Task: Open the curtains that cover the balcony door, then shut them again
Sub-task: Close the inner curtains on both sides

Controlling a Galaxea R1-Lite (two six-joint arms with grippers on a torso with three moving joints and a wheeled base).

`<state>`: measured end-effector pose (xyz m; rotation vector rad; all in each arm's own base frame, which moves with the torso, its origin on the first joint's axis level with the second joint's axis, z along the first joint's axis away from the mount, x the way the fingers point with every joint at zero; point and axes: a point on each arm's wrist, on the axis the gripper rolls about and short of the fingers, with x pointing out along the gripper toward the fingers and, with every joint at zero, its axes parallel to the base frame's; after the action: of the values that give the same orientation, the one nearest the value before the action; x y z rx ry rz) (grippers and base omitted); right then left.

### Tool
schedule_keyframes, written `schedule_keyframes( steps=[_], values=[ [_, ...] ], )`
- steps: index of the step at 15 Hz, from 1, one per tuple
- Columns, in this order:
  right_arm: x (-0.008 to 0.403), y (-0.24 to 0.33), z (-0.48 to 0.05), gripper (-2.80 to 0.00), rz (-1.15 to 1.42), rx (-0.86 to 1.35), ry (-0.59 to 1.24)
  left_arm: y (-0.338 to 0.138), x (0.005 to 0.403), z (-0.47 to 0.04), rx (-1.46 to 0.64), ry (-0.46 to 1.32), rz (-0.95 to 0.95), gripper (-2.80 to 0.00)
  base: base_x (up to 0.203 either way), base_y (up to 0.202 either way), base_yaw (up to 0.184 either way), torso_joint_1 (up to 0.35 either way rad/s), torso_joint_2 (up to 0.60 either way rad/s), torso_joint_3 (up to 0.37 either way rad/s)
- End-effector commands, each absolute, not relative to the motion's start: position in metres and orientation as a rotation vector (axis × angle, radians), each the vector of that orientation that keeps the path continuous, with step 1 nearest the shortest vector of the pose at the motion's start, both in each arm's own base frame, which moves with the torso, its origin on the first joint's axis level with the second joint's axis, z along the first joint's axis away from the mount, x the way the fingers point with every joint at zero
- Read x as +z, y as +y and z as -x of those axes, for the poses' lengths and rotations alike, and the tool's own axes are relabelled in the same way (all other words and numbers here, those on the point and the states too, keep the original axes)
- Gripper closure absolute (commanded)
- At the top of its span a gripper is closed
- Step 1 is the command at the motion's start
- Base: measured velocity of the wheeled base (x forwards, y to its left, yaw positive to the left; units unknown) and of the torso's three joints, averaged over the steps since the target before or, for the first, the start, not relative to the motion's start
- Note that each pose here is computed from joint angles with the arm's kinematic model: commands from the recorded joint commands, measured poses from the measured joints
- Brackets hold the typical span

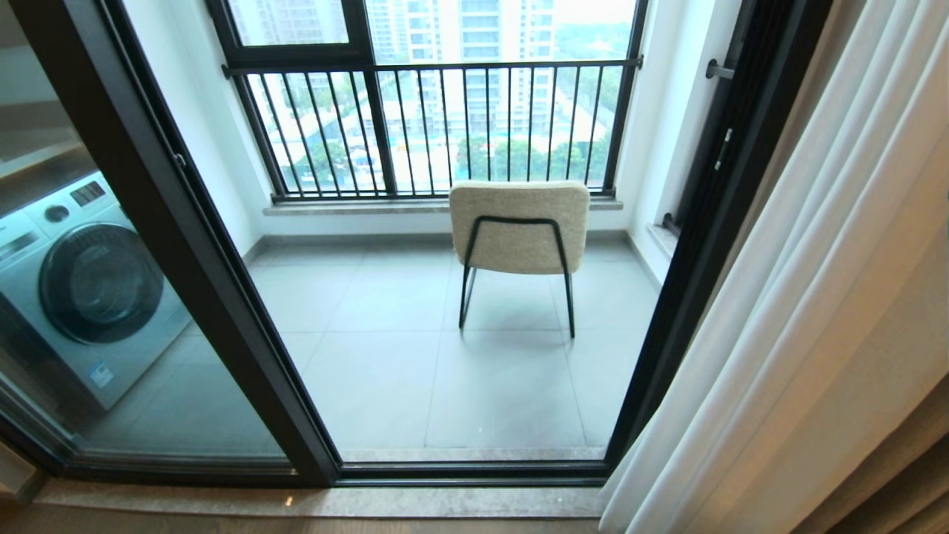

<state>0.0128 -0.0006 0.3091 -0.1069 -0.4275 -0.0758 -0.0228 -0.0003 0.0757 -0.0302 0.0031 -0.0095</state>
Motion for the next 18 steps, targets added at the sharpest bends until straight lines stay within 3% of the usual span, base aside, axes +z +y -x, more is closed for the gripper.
schedule_keyframes(
  steps=[1, 18],
  values=[
    [0.312, -0.004, -0.040, -2.80, 0.113, -0.104, -0.381, 0.000, 0.076, 0.023, -0.009, 0.003, 0.031, 0.00, 0.000, 0.000, 0.000, 0.000, 0.00, 0.000],
    [0.341, -0.033, -0.145, -2.80, 0.151, -0.226, -0.381, 0.000, 0.076, 0.023, -0.009, 0.003, 0.031, 0.00, 0.000, 0.000, 0.000, 0.000, 0.00, 0.000]
  ],
)
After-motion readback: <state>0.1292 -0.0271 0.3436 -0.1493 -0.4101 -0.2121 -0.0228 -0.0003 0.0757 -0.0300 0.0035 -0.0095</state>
